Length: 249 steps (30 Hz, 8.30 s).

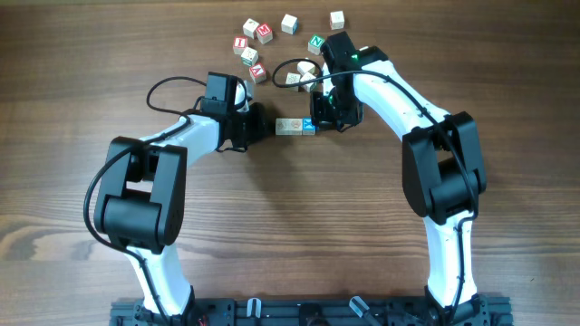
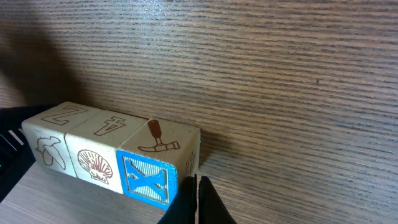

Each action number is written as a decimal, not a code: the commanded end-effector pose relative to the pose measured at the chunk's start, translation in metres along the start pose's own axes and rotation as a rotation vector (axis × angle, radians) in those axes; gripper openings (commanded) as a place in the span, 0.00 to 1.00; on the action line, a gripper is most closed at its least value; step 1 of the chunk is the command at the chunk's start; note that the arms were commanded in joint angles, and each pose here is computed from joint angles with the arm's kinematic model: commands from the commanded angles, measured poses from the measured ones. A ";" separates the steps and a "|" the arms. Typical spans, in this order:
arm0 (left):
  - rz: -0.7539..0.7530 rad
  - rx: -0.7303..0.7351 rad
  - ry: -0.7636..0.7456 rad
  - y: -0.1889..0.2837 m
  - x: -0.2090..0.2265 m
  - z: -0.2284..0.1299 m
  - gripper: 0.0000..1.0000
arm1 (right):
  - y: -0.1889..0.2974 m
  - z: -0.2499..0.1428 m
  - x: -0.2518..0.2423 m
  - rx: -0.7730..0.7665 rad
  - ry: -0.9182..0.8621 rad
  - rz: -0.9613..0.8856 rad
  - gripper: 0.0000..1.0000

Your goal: Form a horizontal line

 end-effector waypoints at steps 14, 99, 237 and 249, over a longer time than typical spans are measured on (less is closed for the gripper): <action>0.036 0.071 -0.013 -0.020 0.006 -0.022 0.04 | -0.007 -0.001 -0.002 0.003 0.019 -0.018 0.05; 0.072 0.065 -0.011 -0.020 0.008 -0.022 0.04 | 0.019 0.025 0.001 -0.224 0.030 -0.111 0.04; 0.522 -0.555 -0.050 0.342 -0.080 -0.166 1.00 | 0.387 -0.412 -0.180 -1.170 -0.083 0.235 0.22; 0.522 -0.555 -0.050 0.342 -0.080 -0.166 1.00 | 0.378 -0.403 -0.177 -1.133 -0.079 0.199 1.00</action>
Point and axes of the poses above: each gripper's point midway between its finger pads, its own y axis back along the fingers, its own x axis along the line the jaws close on, z = x × y, the point moved 10 cm from there along y, back along the fingers, and after that the axes turned 14 degrees about -y, right-handed, at the moved point
